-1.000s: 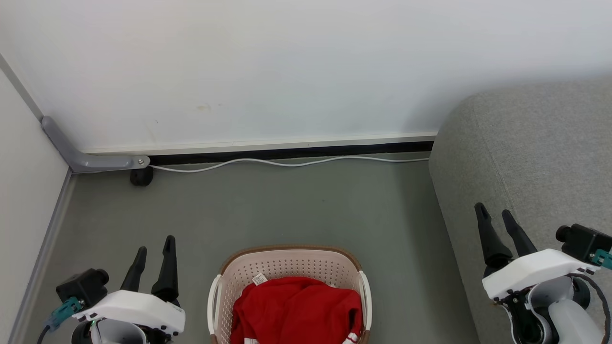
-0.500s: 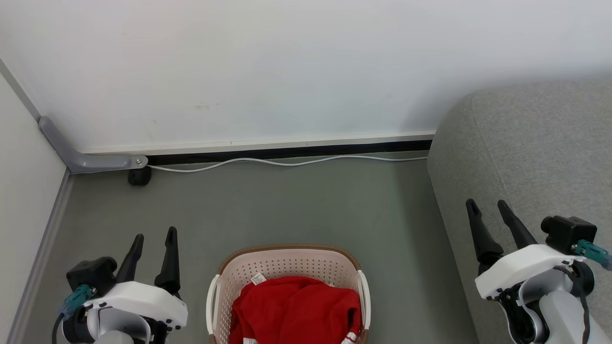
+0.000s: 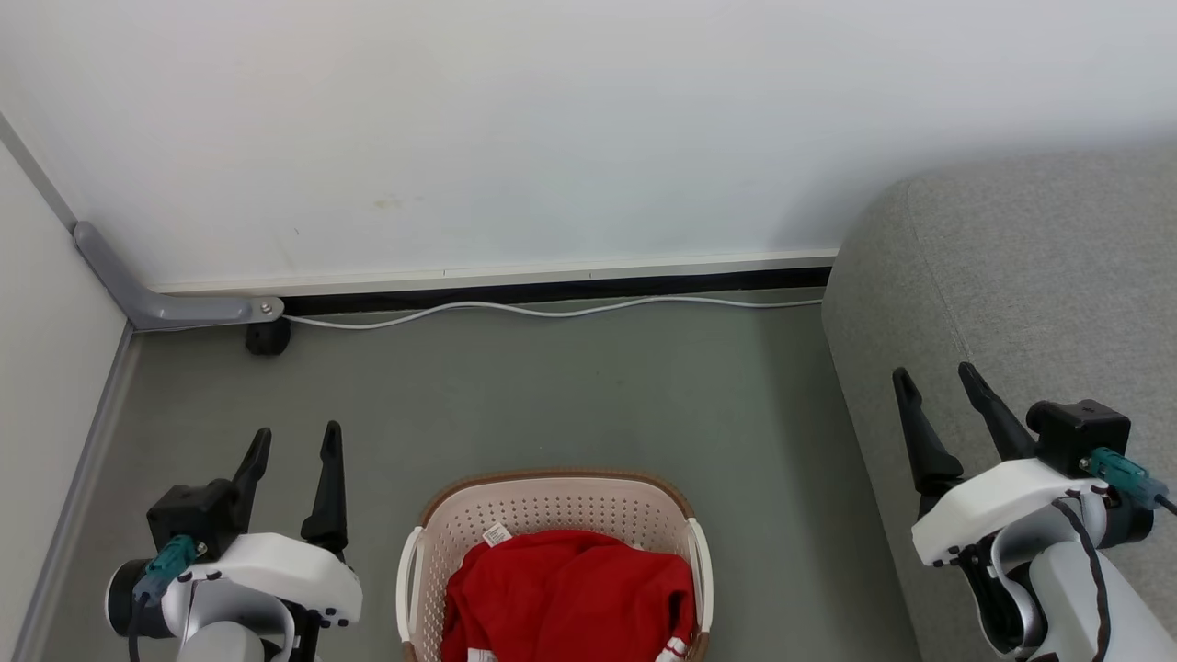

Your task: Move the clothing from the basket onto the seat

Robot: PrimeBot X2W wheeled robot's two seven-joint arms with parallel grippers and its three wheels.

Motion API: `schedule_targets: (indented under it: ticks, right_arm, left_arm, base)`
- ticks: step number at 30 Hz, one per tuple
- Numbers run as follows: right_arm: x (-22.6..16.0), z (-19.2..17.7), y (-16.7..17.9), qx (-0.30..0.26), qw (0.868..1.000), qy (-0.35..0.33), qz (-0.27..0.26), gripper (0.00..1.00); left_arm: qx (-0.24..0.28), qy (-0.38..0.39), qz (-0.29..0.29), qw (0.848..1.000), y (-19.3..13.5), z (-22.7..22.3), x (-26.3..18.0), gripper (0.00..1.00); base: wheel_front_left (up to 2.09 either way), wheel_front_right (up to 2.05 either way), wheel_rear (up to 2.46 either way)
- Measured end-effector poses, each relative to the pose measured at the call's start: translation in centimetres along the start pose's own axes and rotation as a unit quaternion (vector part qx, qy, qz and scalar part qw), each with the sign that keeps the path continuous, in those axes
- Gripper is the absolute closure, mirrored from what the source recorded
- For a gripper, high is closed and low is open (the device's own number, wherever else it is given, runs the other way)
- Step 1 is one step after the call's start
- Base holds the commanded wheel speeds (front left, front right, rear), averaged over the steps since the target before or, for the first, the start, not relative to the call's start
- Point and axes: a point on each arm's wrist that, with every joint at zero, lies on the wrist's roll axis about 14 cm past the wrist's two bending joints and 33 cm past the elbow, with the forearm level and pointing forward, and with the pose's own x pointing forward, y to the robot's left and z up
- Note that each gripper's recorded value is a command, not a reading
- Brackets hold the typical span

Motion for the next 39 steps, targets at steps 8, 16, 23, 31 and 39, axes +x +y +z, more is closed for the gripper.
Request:
schedule_targets:
  ticks: [8,16,23,31,39]
  right_arm:
    - [0.3,0.8,-0.5,-0.047,0.999,-0.011,-0.001,0.0]
    - [0.4,1.0,-0.5,-0.096,0.995,-0.015,0.006,0.0]
    - [0.8,1.6,-0.9,-0.113,0.993,-0.024,0.003,0.0]
    - [1.1,1.6,-1.6,-0.099,0.995,-0.025,-0.01,0.0]
    - [1.5,1.0,-2.1,-0.084,0.996,-0.021,-0.019,0.0]
  left_arm:
    - [0.047,-0.01,-0.002,0.999,0.0,0.3,0.0,0.0]
    - [0.095,-0.017,-0.007,0.995,-0.1,0.4,0.1,0.0]
    - [0.107,-0.024,-0.003,0.994,-0.1,0.7,0.5,0.0]
    - [0.098,-0.018,0.003,0.995,0.0,0.2,0.7,0.0]
    - [0.093,-0.008,0.011,0.996,0.5,-0.5,1.0,0.0]
  base:
    - [0.0,0.0,0.0]
    - [0.0,0.0,0.0]
    - [0.0,0.0,0.0]
    - [0.0,0.0,0.0]
    - [0.0,0.0,0.0]
